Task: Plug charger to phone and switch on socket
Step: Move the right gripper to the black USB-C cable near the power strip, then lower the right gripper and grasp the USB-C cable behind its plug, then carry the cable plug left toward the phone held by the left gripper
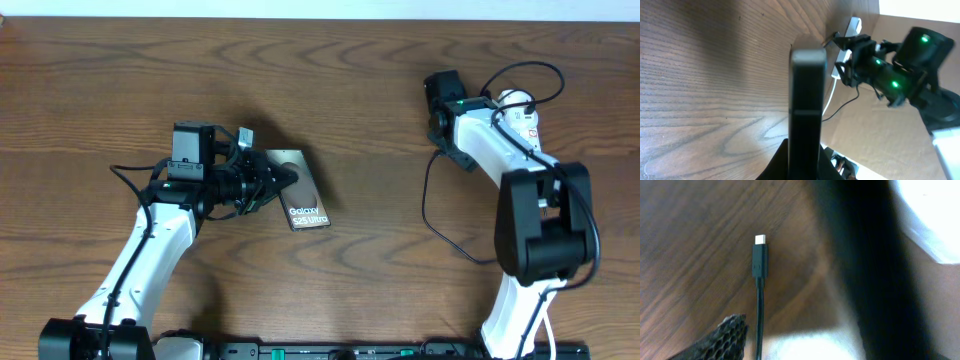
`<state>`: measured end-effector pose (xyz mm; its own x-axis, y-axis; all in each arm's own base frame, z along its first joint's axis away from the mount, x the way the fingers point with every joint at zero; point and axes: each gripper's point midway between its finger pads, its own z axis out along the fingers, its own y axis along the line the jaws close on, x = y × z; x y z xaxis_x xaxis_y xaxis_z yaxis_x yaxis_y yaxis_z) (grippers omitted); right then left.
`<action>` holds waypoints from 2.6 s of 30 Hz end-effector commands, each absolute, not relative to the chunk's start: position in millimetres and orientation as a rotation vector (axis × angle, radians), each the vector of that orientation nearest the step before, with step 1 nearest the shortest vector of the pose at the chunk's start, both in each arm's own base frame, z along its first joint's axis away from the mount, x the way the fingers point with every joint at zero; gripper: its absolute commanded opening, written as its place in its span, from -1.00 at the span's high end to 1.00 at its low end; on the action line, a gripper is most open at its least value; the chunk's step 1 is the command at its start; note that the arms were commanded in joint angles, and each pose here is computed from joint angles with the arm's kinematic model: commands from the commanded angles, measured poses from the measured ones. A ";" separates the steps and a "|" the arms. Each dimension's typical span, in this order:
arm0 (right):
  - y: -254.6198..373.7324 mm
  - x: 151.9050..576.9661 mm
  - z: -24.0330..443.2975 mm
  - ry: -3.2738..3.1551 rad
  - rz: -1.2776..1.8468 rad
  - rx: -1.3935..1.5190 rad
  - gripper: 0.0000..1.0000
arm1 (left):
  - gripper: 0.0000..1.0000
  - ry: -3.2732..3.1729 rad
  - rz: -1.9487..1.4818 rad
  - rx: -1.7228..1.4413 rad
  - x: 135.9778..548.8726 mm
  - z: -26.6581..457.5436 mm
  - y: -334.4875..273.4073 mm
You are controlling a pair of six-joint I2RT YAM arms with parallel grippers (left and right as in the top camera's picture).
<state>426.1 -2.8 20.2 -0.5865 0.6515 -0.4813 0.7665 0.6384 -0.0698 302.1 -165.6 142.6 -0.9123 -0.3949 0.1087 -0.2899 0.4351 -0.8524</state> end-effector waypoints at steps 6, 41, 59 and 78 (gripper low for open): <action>-3.4 436.8 -21.7 2.500 -0.371 1.092 -0.11 | 0.86 2.552 -1.539 -0.592 301.8 151.8 -168.1; 69.6 436.0 -34.7 2.785 -0.290 0.376 0.69 | 0.86 2.552 -1.505 -0.607 304.2 149.0 -165.6; 140.1 388.4 -46.9 3.025 -0.025 -0.075 0.72 | 0.85 2.552 -1.506 -0.606 304.2 149.0 -165.6; 177.9 297.3 -44.2 3.321 0.025 -0.281 0.56 | 0.86 2.552 -1.506 -0.606 304.1 149.0 -165.6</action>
<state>337.3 169.9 -5.2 -0.9901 -0.1359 0.0339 -0.1361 0.9907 -0.0057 303.3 -164.0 140.7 -0.9087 -0.4046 0.1032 -0.2935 0.4432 -0.8470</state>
